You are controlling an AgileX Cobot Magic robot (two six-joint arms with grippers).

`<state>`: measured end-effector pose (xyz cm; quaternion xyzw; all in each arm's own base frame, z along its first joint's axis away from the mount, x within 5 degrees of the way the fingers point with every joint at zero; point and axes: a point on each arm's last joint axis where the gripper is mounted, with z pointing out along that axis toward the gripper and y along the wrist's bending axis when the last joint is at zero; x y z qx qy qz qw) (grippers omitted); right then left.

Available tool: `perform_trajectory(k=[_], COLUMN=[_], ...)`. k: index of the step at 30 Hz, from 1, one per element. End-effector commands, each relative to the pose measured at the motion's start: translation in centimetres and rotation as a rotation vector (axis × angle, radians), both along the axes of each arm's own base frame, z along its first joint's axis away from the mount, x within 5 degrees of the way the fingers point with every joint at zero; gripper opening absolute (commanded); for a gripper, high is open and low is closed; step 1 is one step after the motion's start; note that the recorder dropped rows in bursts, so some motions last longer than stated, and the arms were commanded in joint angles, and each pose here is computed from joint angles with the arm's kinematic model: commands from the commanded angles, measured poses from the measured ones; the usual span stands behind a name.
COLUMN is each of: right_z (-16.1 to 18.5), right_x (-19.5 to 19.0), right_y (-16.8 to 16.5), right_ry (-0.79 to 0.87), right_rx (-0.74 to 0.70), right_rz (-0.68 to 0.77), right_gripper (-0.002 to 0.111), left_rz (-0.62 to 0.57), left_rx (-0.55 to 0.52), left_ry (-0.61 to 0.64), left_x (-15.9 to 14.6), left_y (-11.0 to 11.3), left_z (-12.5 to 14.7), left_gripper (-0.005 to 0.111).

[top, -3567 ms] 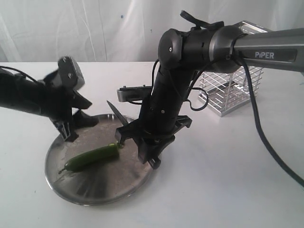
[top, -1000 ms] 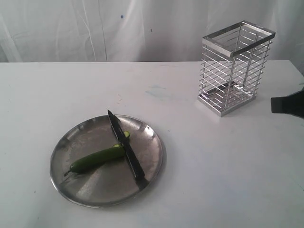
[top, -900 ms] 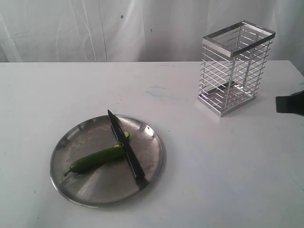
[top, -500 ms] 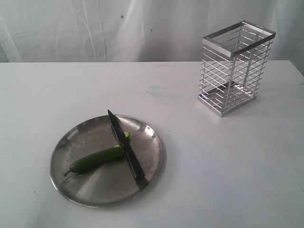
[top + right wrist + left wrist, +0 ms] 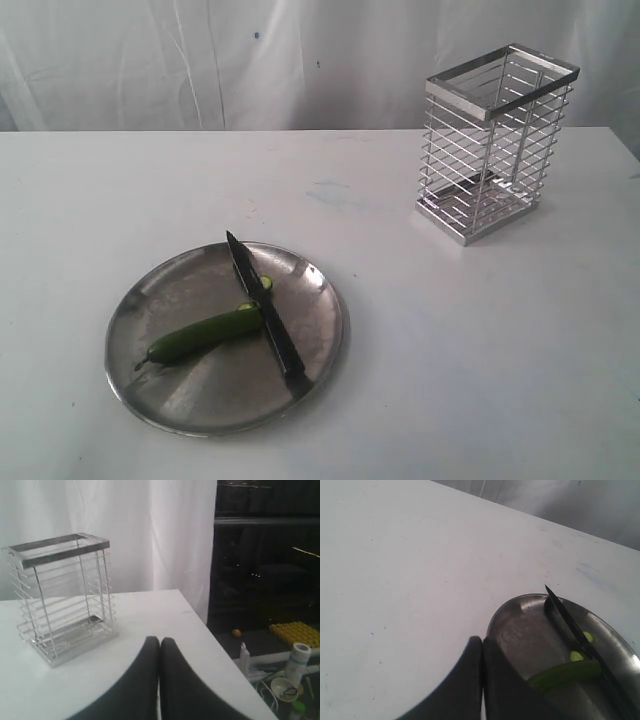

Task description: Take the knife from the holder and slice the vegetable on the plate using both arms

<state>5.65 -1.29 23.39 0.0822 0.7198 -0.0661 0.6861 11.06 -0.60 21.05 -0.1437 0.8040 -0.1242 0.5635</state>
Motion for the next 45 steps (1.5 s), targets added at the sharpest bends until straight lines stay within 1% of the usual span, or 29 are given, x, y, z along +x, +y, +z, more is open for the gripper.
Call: perform_trajectory(k=[1,3,9,13,18,21,24,27,30,31,34,36,37,38,40,41,42,43,45], right_z=[-2.4,-2.6,-2.7,-2.7,-2.7,-2.7,-2.7,-2.7,-2.7,-2.7,-2.7,-2.7,-2.7,-2.7,-2.7,-2.7,-2.7,-2.7,-2.7], right_x=[-0.9,-0.9,-0.9,-0.9,-0.9,-0.9,-0.9,-0.9,-0.9,-0.9,-0.9,-0.9,-0.9,-0.9,-0.9,-0.9,-0.9,-0.9,-0.9], right_y=[-0.1,-0.1,-0.1,-0.1,-0.1,-0.1,-0.1,-0.1,-0.1,-0.1,-0.1,-0.1,-0.1,-0.1,-0.1,-0.1,-0.1,-0.1,-0.1], right_ry=[0.140,0.168,0.177,0.176,0.176,0.176,0.176,0.176,0.176,0.176,0.176,0.176,0.176,0.176,0.176,0.176,0.176,0.176,0.176], right_rx=[0.008,0.043,0.045,0.051,0.050,0.054,0.054,0.054,0.054,0.054,0.054,0.054,0.054,0.054,0.054,0.054,0.054,0.054,0.054], right_rz=[-0.038,-0.037,-0.038,-0.036,-0.035,-0.034,-0.034,-0.034,-0.034,-0.034,-0.034,-0.034,-0.034,-0.034,-0.034,-0.034,-0.034,-0.034,-0.034], right_gripper=[0.000,0.000,0.000,0.000,0.000,0.000,0.000,0.000,0.000,0.000,0.000,0.000,0.000,0.000,0.000,0.000,0.000,0.000,0.000], left_rz=[-0.002,-0.004,-0.003,-0.046,-0.051,-0.026,0.052,0.156,0.189,0.170,0.048,-0.043,-0.056,-0.051,0.002,0.051,0.076,0.092,0.104], left_rx=[-0.014,-0.015,-0.016,0.010,0.015,-0.002,-0.008,0.006,0.011,0.009,-0.009,0.093,0.138,0.237,0.212,0.209,0.171,0.171,0.138], left_ry=[-0.002,-0.007,-0.009,-0.023,-0.039,-0.148,-0.278,-0.370,-0.412,-0.414,-0.387,-0.359,-0.340,-0.309,-0.252,-0.231,-0.231,-0.228,-0.211], left_x=[-0.2,-0.2,-0.2,-0.2,-0.3,-1.4,-2.9,-3.9,-4.5,-4.5,-4.4,-4.4,-4.4,-4.5,-4.5,-4.6,-4.6,-4.6,-4.6], left_y=[-0.1,-0.1,-0.1,-0.5,-0.5,-0.1,0.7,1.6,1.8,1.6,0.5,-0.2,-0.3,-0.1,0.4,0.8,0.9,1.1,1.1], left_z=[-0.1,0.0,0.0,0.1,0.3,1.5,2.7,3.4,3.7,3.7,3.5,3.3,3.2,3.2,3.0,3.0,3.0,3.0,2.5], left_gripper=[0.000,0.000,0.000,0.000,0.000,0.000,0.000,0.000,0.000,0.000,0.000,0.000,0.000,0.000,0.000,0.000,0.000,0.000,0.000])
